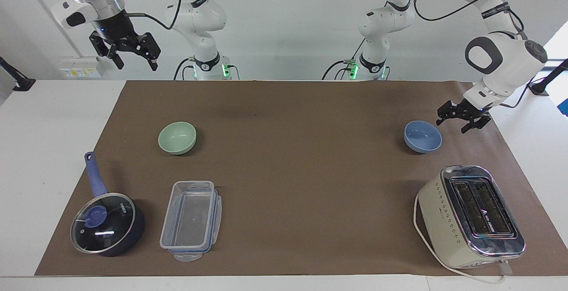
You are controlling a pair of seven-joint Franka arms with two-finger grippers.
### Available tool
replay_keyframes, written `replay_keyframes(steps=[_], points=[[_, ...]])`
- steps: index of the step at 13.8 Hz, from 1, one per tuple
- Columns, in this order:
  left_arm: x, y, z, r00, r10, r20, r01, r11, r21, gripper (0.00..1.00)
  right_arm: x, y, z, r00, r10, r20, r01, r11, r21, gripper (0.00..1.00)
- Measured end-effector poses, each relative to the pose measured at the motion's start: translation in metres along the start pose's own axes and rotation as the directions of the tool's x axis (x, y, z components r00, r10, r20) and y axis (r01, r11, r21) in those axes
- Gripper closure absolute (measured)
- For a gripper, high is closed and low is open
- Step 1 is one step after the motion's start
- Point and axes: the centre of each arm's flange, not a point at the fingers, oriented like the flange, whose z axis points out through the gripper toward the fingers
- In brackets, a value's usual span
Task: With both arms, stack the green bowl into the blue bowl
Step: 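Reach the left gripper to the rim of the pale blue bowl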
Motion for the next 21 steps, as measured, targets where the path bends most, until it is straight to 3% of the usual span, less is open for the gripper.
replay_keyframes(steps=[4,11,12,19,21], points=[[0.004,-0.003,0.033,0.998,-0.043,-0.044,0.042,0.999,-0.025,0.0,0.0,0.0,0.001,1.0,0.0,0.002,0.0,1.0,0.0,0.0],[0.001,-0.01,0.069,0.994,-0.105,-0.038,0.102,0.992,-0.079,0.04,0.0,0.001,0.002,1.0,0.001,0.005,-0.001,1.0,0.0,0.0],[0.0,-0.01,0.07,0.993,-0.112,-0.041,0.109,0.99,-0.086,0.11,0.0,0.001,0.002,1.0,0.001,0.005,-0.001,1.0,0.0,0.0],[-0.002,-0.004,0.069,0.99,-0.14,-0.031,0.134,0.98,-0.144,0.94,0.0,0.001,0.002,1.0,0.002,0.005,-0.002,1.0,0.0,0.0],[-0.002,-0.001,0.061,0.99,-0.134,-0.037,0.127,0.981,-0.145,0.95,0.0,0.001,0.002,1.0,0.002,0.005,-0.002,1.0,0.0,0.0]])
